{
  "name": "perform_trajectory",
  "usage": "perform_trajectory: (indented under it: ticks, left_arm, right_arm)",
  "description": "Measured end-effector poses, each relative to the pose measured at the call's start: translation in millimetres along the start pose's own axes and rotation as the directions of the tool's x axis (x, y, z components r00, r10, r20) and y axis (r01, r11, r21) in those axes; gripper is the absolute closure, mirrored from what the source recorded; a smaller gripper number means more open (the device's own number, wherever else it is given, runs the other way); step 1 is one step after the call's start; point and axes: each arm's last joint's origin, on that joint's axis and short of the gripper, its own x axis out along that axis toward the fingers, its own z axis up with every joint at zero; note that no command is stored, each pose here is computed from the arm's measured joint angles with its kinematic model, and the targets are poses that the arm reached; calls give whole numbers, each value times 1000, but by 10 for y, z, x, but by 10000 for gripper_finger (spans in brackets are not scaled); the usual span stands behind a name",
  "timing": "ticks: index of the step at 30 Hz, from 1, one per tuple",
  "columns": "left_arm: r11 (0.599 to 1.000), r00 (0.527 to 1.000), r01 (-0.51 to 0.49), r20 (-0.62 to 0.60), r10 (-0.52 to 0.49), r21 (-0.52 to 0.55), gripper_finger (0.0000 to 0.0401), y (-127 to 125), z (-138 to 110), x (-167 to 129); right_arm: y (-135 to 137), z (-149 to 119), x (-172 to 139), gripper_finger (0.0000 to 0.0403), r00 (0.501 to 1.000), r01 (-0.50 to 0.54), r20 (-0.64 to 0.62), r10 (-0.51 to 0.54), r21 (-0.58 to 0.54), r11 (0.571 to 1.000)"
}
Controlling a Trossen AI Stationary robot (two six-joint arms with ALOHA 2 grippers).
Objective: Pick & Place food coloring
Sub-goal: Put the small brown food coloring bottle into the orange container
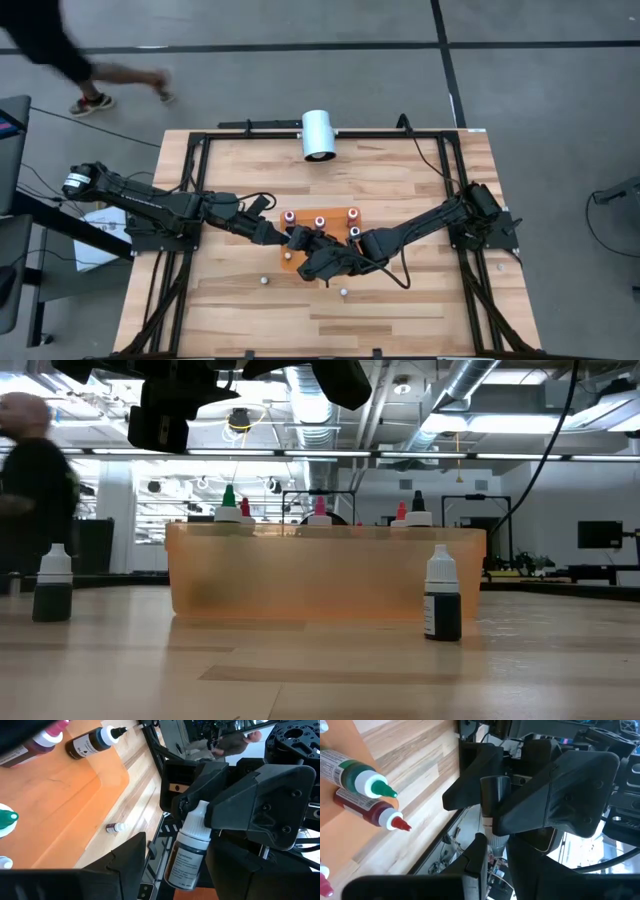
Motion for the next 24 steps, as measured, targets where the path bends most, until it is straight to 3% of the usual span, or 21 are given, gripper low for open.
perform_trajectory:
  ticks: [4, 15, 24]
  left_arm:
    - [1000, 1000, 0, 0, 0, 0, 223, 0, -1, 0]
    - [1000, 1000, 12, 3, -12, 2, 312, -17, 4, -3]
    - [1000, 1000, 7, -3, -7, 13, 326, -12, 1, -3]
  right_arm:
    - [0, 0, 0, 347, 1000, 0, 0, 0, 0, 1000]
    - [5, 0, 5, 347, 1000, -3, 0, 3, 17, 1000]
    - [8, 1, 5, 347, 1000, -3, -6, 3, 20, 1000]
